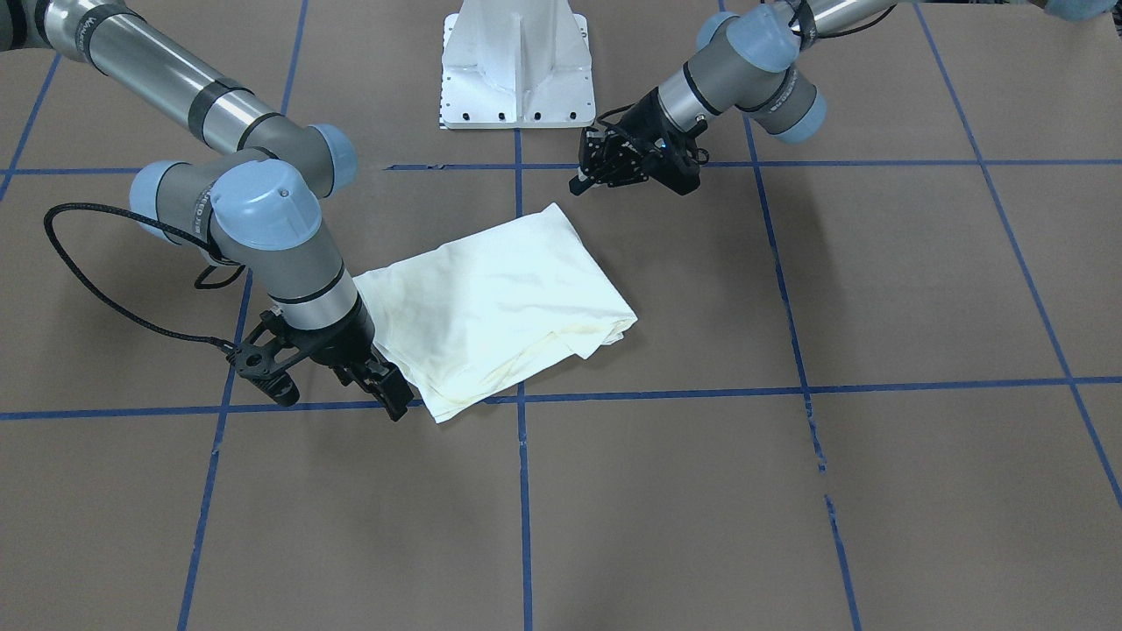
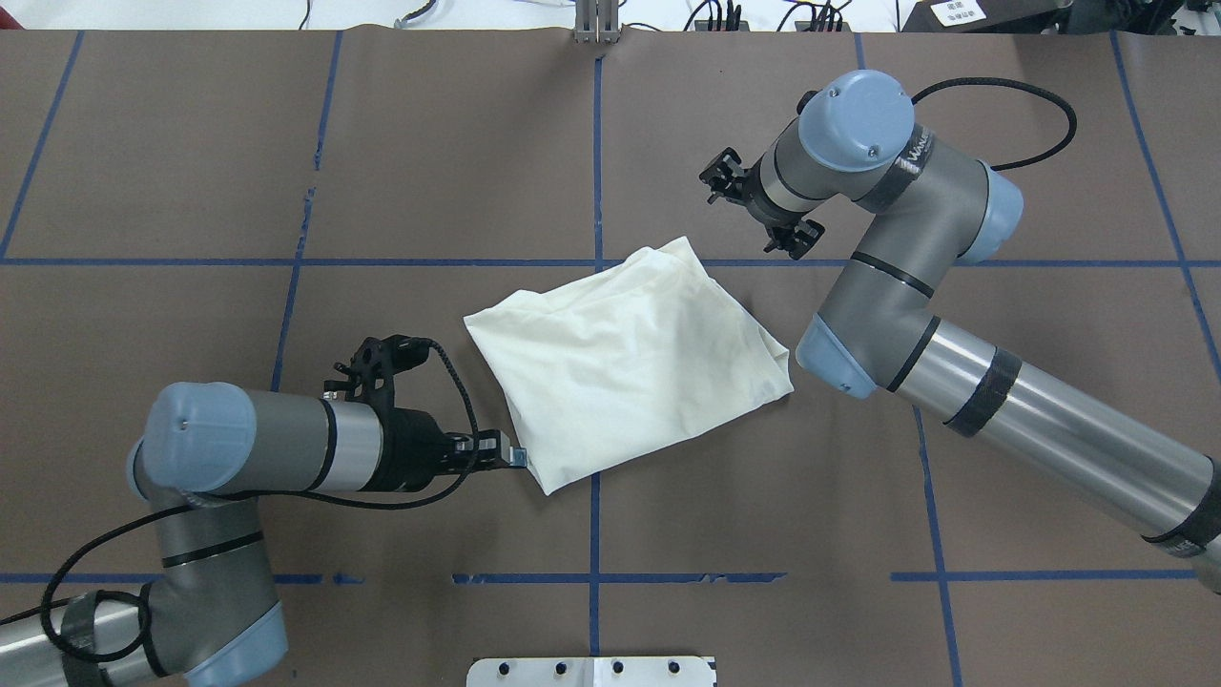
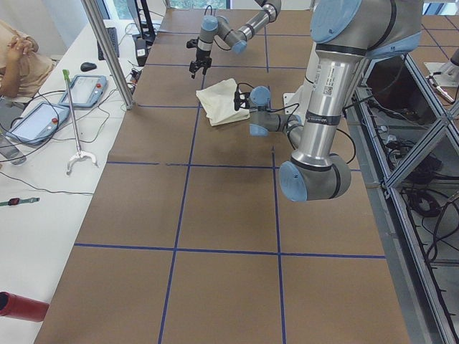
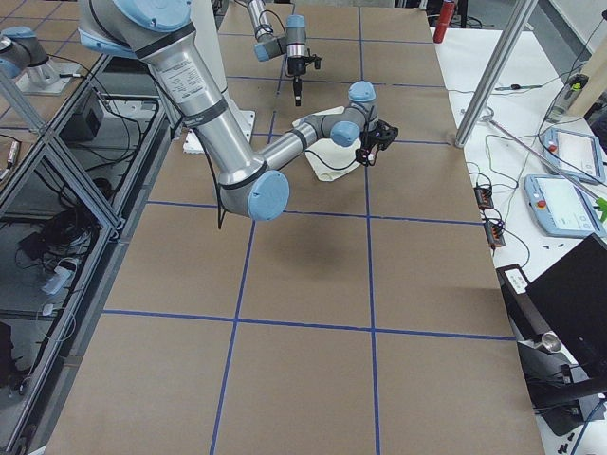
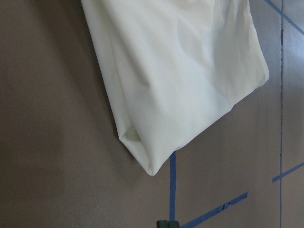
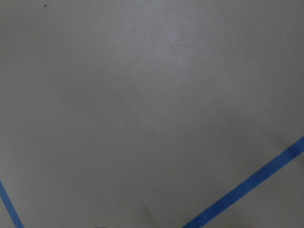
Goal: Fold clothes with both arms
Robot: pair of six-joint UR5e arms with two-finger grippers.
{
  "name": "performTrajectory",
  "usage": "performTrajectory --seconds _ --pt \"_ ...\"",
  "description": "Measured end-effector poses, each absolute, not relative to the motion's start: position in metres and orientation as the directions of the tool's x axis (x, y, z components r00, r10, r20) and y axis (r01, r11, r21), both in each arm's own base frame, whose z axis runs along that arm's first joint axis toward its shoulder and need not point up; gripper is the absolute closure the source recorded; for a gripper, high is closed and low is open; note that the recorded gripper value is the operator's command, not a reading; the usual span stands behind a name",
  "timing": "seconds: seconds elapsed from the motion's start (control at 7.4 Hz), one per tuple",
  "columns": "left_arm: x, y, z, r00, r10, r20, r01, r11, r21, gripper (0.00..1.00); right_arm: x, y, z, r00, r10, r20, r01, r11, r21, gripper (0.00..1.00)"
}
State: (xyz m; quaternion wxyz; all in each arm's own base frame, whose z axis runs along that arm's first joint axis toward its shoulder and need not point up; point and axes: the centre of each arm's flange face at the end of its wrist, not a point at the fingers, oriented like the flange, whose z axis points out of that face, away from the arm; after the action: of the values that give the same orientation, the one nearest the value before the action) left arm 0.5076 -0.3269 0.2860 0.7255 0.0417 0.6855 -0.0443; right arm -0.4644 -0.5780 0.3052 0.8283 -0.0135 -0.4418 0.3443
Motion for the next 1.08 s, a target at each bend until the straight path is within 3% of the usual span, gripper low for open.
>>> performTrajectory --seconds 0.54,1.08 --pt "0.567 -0.362 0.294 0.123 -0.037 -0.992 0.158 0.987 -0.017 1.00 -0.463 -0.578 0.299 0.362 0.520 0.774 -0.523 0.800 -0.294 0.00" --pt "0.552 -0.367 0.313 0.149 -0.046 -0.988 0.169 0.985 -0.020 1.00 -0.461 -0.580 0.302 0.364 0.519 0.774 -0.525 0.800 -0.290 0.00"
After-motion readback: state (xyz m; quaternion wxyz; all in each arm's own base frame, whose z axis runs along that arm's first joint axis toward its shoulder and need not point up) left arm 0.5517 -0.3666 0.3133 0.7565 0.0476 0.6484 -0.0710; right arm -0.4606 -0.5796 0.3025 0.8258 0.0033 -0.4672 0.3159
